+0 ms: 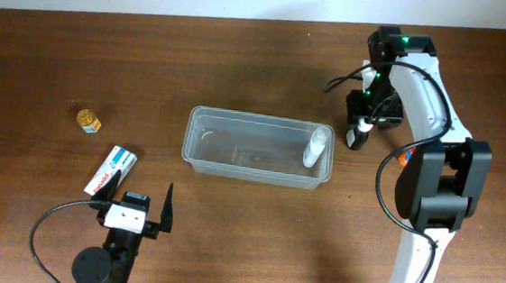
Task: Pack container
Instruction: 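Grasp the dark bottle with the right gripper and lift, then carry the dark bottle left and lower it into the container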
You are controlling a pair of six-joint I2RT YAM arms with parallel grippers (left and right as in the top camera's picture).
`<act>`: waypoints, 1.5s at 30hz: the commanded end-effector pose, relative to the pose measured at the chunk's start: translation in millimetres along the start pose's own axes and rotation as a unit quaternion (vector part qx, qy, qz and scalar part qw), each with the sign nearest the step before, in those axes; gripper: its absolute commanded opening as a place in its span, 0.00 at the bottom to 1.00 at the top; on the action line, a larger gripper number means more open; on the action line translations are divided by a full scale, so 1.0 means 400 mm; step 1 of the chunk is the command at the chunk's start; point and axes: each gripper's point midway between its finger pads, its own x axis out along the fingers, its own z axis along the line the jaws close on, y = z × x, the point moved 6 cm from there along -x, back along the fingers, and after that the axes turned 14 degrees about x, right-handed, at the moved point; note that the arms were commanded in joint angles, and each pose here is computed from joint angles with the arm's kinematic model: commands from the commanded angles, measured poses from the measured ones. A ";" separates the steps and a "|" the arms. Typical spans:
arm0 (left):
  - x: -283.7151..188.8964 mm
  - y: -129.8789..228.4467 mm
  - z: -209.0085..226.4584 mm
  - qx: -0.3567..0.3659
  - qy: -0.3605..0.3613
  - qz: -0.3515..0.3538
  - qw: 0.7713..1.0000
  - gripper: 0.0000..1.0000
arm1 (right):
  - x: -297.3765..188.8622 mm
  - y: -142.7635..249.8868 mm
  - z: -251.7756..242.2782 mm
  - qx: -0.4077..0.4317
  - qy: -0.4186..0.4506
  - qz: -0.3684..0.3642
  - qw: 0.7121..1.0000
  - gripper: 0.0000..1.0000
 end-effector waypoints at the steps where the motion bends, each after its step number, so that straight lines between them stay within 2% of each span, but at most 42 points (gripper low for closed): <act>1: 0.000 0.004 0.001 0.004 -0.003 0.000 1.000 0.99 | 0.004 0.003 -0.005 -0.003 -0.002 0.004 1.000 0.46; 9: 0.000 0.004 0.001 0.005 -0.003 0.000 1.000 0.99 | 0.004 0.014 -0.007 -0.002 -0.001 0.016 1.000 0.24; 18: 0.000 0.005 0.001 0.004 -0.002 0.001 1.000 0.99 | -0.036 0.015 -0.008 -0.002 -0.005 0.000 1.000 0.24; 30: 0.000 0.005 0.001 0.004 -0.002 0.001 1.000 0.99 | -0.279 0.038 -0.003 -0.002 -0.033 -0.075 0.997 0.24; 37: 0.000 0.005 0.001 0.004 -0.002 0.001 1.000 0.99 | -0.431 0.089 0.065 -0.040 -0.067 -0.139 0.987 0.24; 41: 0.000 0.005 0.001 0.004 -0.002 0.001 1.000 0.99 | -0.486 0.131 0.122 -0.073 -0.082 -0.171 0.979 0.25; 45: 0.000 0.005 0.001 0.004 -0.002 0.001 1.000 0.99 | -0.514 0.175 0.167 -0.070 -0.092 -0.182 0.976 0.25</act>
